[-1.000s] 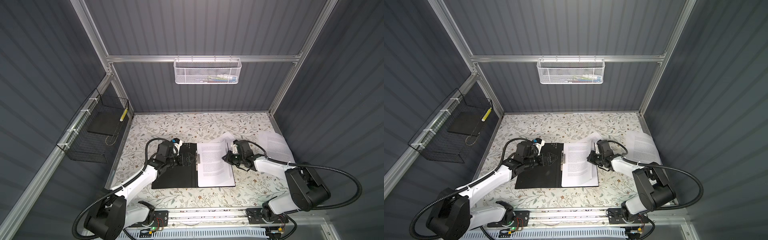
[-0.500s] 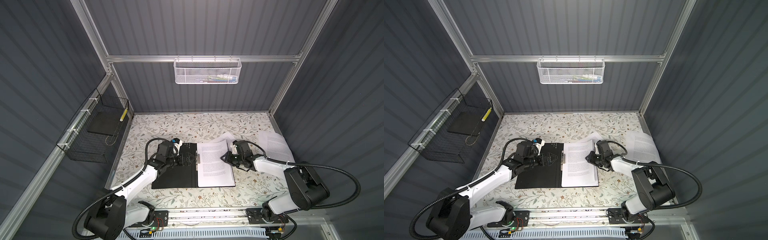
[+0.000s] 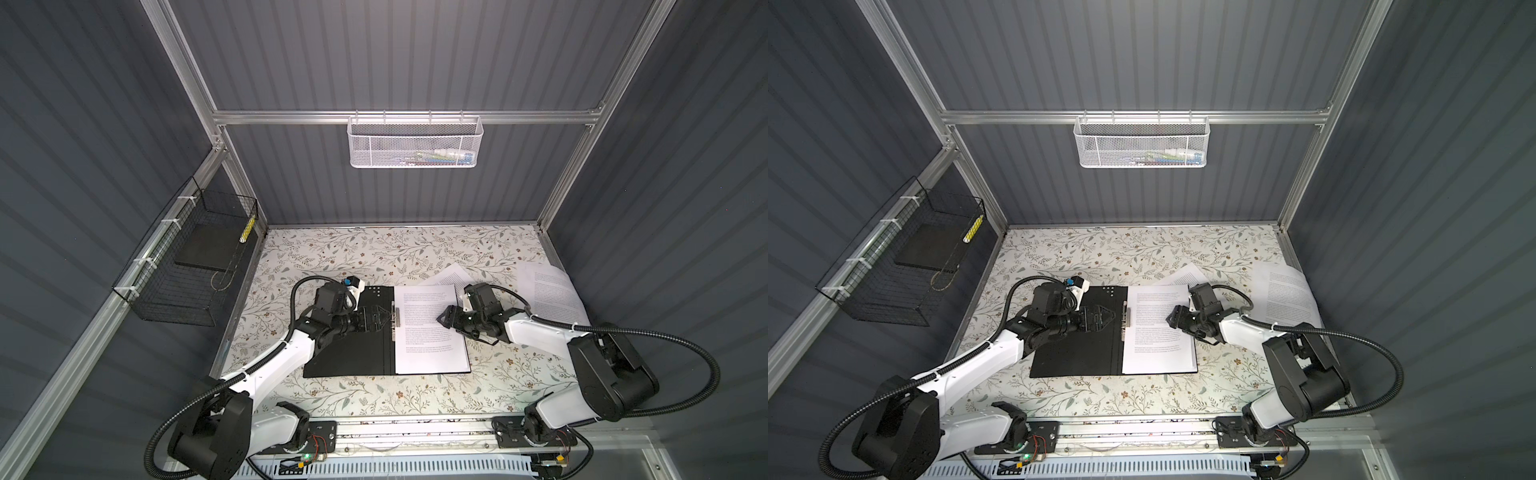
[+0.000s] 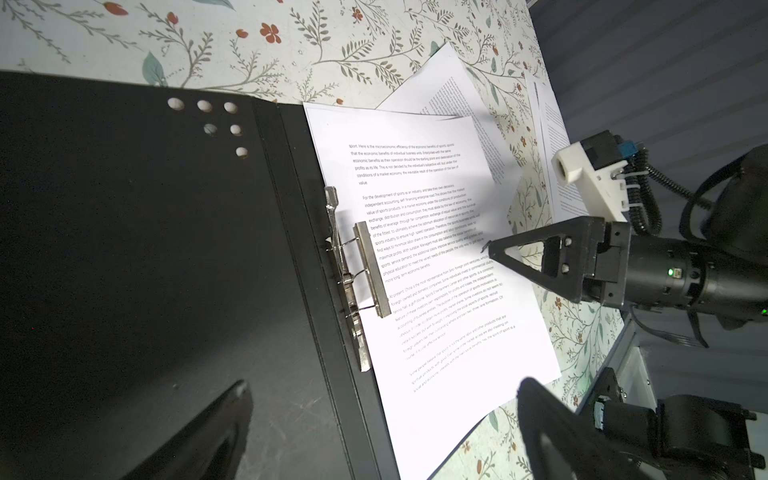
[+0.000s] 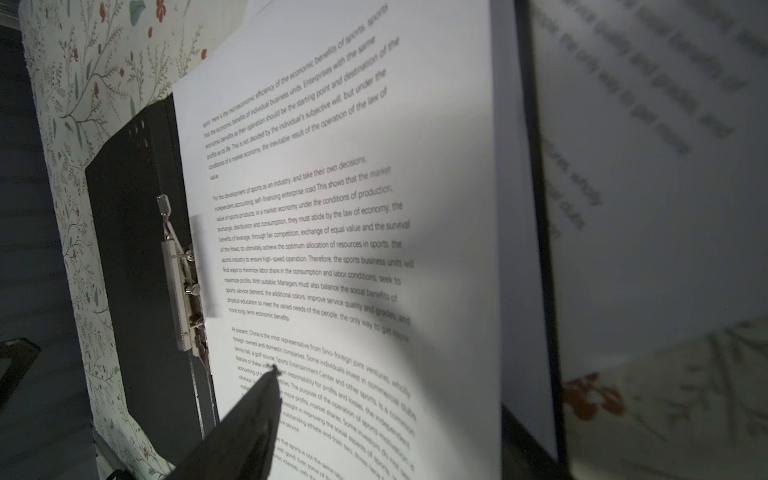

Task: Put the files into the folder

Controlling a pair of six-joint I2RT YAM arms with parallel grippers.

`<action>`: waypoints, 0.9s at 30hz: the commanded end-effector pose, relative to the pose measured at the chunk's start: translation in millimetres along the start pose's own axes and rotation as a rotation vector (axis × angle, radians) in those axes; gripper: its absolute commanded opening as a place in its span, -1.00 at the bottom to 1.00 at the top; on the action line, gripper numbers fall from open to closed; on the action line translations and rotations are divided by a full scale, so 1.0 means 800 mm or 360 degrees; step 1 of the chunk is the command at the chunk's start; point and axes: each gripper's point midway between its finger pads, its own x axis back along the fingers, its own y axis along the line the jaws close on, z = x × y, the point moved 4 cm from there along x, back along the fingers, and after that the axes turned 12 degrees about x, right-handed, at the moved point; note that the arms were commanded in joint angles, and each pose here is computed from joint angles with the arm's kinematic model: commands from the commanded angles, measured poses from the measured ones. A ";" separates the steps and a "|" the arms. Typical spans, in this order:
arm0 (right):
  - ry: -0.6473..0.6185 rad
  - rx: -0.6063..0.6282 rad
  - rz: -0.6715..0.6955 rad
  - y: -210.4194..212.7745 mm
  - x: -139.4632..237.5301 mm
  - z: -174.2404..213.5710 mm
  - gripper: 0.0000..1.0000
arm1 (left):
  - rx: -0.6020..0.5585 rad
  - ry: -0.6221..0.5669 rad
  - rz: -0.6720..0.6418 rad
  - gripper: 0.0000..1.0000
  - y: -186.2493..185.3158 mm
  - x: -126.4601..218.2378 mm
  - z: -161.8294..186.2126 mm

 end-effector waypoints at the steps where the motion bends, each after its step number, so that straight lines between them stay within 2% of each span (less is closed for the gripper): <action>1: 0.0004 0.0012 0.0085 0.000 0.009 -0.002 0.48 | 0.0005 0.0007 0.0038 0.99 -0.006 0.003 0.000; 8: 0.0006 0.0092 0.0308 -0.015 0.021 -0.012 0.64 | 0.0007 0.0007 0.0041 0.99 -0.006 0.005 0.000; 16: -0.0199 0.0219 0.0444 -0.023 0.067 -0.066 0.89 | 0.0002 -0.0016 0.0062 0.99 -0.019 0.012 -0.010; 19: -0.0228 0.0155 0.0443 -0.045 0.073 -0.081 0.97 | 0.0006 0.0006 0.0049 0.99 -0.018 0.010 -0.010; 27: -0.0326 -0.0118 0.0482 -0.118 0.080 -0.106 0.96 | 0.0022 0.0046 0.0084 0.99 -0.032 -0.009 -0.025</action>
